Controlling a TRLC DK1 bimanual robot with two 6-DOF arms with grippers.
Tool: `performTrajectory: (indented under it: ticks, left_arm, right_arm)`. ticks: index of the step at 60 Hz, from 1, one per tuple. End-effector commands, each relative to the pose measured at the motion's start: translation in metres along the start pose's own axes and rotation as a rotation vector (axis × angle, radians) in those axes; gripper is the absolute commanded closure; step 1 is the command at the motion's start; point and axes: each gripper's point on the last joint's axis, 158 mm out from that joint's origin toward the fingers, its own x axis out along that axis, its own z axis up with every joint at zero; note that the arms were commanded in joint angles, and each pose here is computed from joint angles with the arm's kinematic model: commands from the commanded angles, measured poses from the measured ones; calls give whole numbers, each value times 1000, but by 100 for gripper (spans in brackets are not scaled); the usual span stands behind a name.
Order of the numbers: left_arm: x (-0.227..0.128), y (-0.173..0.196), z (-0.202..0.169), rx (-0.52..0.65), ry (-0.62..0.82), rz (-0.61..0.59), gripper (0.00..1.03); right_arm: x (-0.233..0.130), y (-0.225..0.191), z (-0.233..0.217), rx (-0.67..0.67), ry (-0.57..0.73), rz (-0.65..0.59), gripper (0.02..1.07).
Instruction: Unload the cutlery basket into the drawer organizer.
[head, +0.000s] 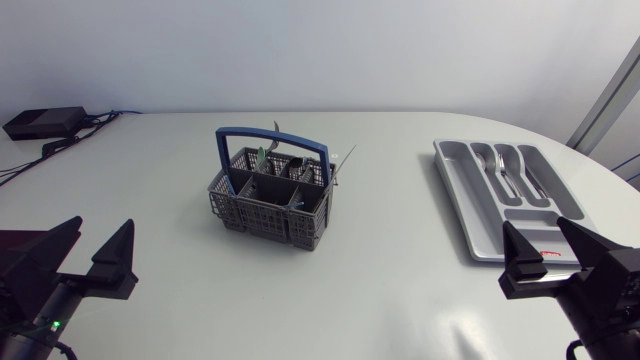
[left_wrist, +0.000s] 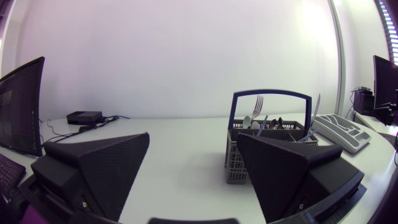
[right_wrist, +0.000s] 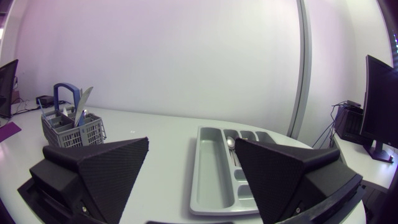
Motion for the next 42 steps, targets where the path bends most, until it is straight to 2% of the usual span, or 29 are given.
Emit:
performTrajectory:
  ticks: [1, 14, 29, 42]
  left_arm:
    - [1, 1, -22, -11, 51, 5, 5]
    - [1, 1, -17, 27, 36, 7, 5]
    - [-2, 4, 21, 28, -26, 20, 8]
    - [10, -8, 38, 21, 50, -29, 11]
  right_arm:
    - [1, 3, -8, 6, 13, 11, 7]
    - [1, 3, -5, 3, -1, 7, 7]
    - [-1, 11, 14, 2, -38, 30, 7]
    - [8, 17, 31, 0, -18, 46, 7]
